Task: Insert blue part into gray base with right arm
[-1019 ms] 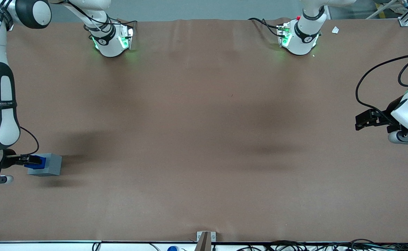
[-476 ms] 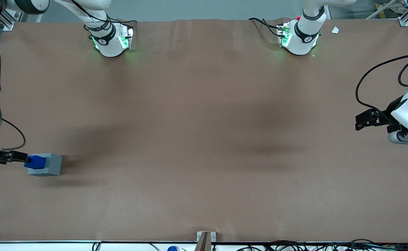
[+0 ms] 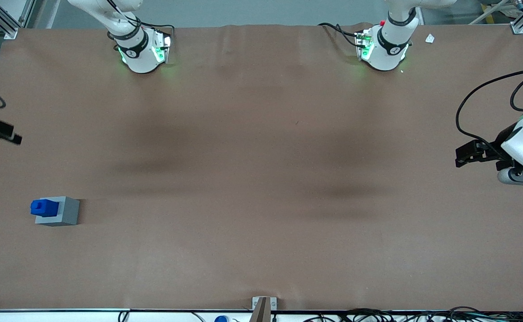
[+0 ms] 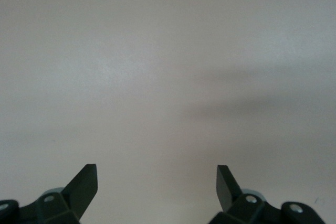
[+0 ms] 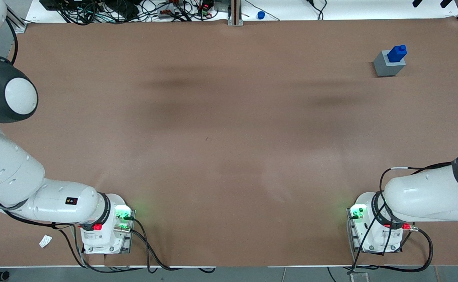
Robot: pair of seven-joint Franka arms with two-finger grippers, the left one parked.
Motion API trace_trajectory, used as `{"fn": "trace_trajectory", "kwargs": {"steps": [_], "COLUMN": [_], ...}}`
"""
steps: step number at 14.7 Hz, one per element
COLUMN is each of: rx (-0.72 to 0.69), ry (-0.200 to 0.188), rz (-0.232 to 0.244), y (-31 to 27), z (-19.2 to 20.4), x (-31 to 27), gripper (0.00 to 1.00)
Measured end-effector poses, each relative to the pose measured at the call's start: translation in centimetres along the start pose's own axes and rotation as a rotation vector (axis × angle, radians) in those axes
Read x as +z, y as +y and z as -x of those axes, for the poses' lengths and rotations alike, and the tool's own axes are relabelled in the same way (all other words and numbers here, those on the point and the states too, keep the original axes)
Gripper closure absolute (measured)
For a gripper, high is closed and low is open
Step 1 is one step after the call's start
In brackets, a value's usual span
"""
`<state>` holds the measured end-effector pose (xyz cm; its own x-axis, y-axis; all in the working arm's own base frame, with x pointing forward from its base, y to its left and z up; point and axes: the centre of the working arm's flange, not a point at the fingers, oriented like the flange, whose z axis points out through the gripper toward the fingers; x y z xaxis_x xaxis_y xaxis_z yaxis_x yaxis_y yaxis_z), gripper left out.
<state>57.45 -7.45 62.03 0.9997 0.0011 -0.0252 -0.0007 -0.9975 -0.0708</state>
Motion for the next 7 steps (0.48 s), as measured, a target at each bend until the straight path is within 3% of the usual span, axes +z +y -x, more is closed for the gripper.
{"fn": "trace_trajectory", "kwargs": {"steps": [5, 7], "rx": [0.017, 0.014], "ry": [-0.001, -0.01], "rz": [0.075, 0.083], "y": [-6.2, -6.5], "z": [2.5, 2.4], "x": [-1.6, -1.1], "gripper": [0.0, 0.0]}}
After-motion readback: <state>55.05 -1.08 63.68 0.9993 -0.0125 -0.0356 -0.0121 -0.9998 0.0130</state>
